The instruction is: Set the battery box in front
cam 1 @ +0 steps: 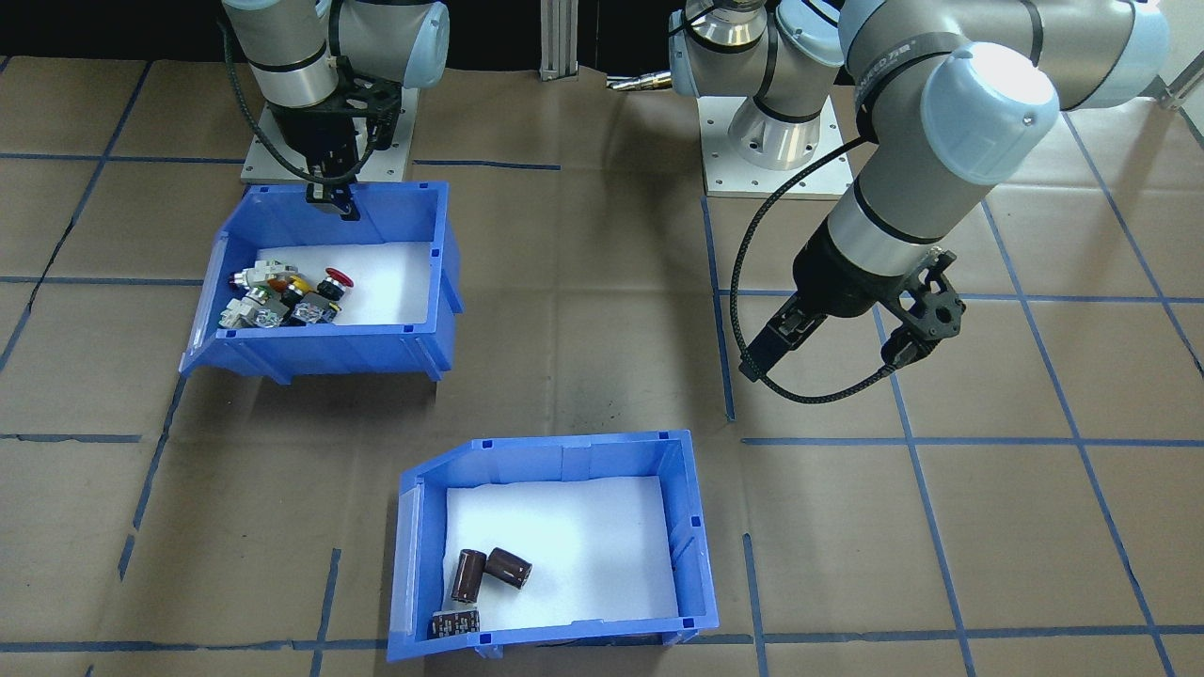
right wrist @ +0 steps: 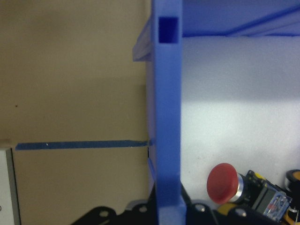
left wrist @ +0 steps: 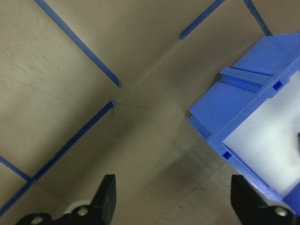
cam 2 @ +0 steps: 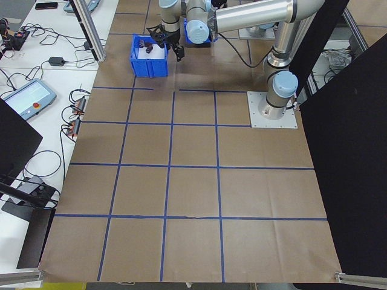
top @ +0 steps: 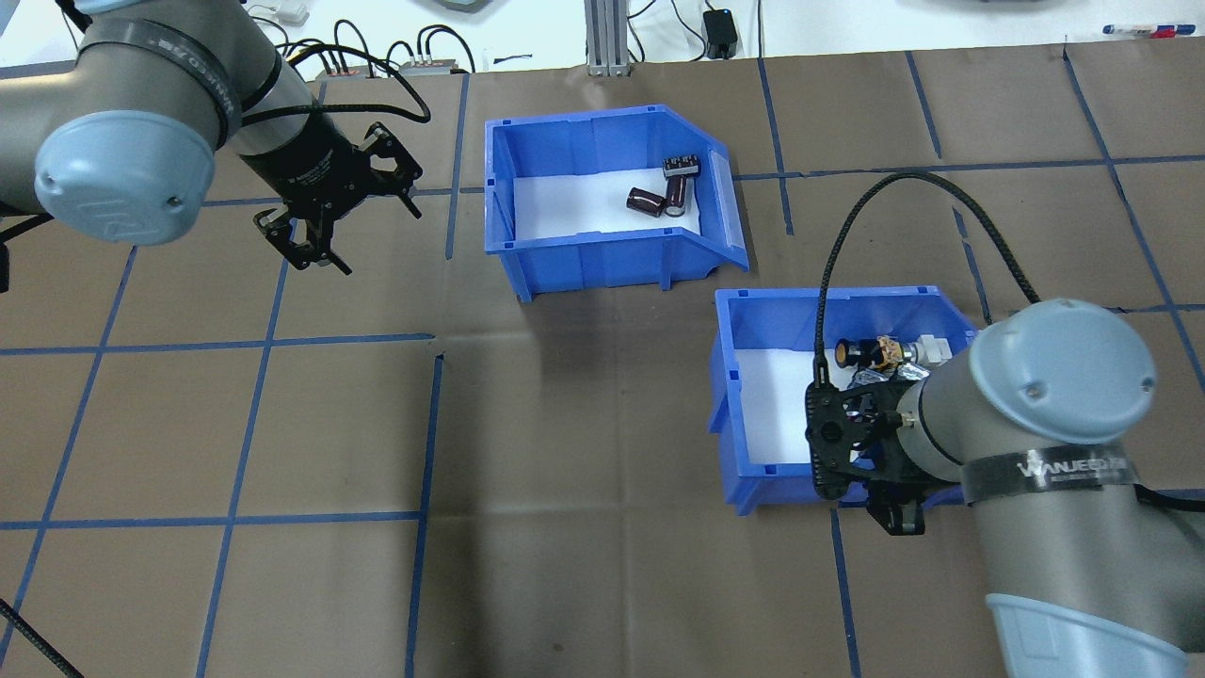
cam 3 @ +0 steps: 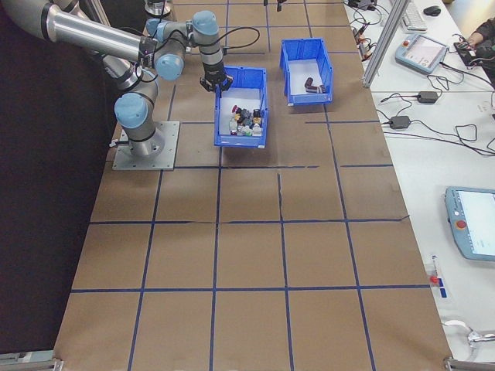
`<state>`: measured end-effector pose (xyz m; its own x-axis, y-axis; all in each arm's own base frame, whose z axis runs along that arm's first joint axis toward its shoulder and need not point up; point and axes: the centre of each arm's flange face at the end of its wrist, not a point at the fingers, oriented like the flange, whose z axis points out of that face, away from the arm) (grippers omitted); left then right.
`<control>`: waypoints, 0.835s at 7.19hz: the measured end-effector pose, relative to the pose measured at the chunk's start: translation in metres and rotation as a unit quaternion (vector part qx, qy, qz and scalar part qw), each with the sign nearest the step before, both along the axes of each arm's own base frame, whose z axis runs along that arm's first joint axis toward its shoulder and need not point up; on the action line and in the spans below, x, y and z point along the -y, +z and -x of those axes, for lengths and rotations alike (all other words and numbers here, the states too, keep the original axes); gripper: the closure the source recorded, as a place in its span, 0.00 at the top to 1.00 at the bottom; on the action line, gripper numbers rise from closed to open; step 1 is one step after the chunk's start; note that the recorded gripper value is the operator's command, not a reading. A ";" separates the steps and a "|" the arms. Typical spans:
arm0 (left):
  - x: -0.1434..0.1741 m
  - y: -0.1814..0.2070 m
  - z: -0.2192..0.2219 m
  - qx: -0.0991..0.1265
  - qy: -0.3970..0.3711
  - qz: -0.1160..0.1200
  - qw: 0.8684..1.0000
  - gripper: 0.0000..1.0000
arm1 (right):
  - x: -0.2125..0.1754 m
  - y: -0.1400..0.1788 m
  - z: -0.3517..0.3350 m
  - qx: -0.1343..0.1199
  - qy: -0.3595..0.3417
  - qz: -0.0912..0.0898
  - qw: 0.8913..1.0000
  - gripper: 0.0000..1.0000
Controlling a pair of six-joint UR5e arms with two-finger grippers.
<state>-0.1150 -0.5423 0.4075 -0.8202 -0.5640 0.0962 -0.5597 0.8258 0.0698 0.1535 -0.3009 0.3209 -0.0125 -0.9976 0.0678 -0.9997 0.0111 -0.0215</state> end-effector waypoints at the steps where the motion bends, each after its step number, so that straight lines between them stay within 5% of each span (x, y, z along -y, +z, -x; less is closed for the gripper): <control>1: 0.001 0.010 -0.004 0.017 -0.064 -0.001 0.998 0.99 | -0.006 -0.002 -0.020 0.001 0.001 0.002 1.000 0.00; 3: 0.005 0.045 -0.013 0.062 -0.180 -0.016 0.982 1.00 | -0.017 -0.004 -0.046 0.003 -0.008 0.004 1.000 0.00; 6: 0.004 0.069 -0.013 0.070 -0.293 -0.011 0.954 1.00 | -0.014 -0.007 -0.094 0.002 -0.013 0.015 1.000 0.00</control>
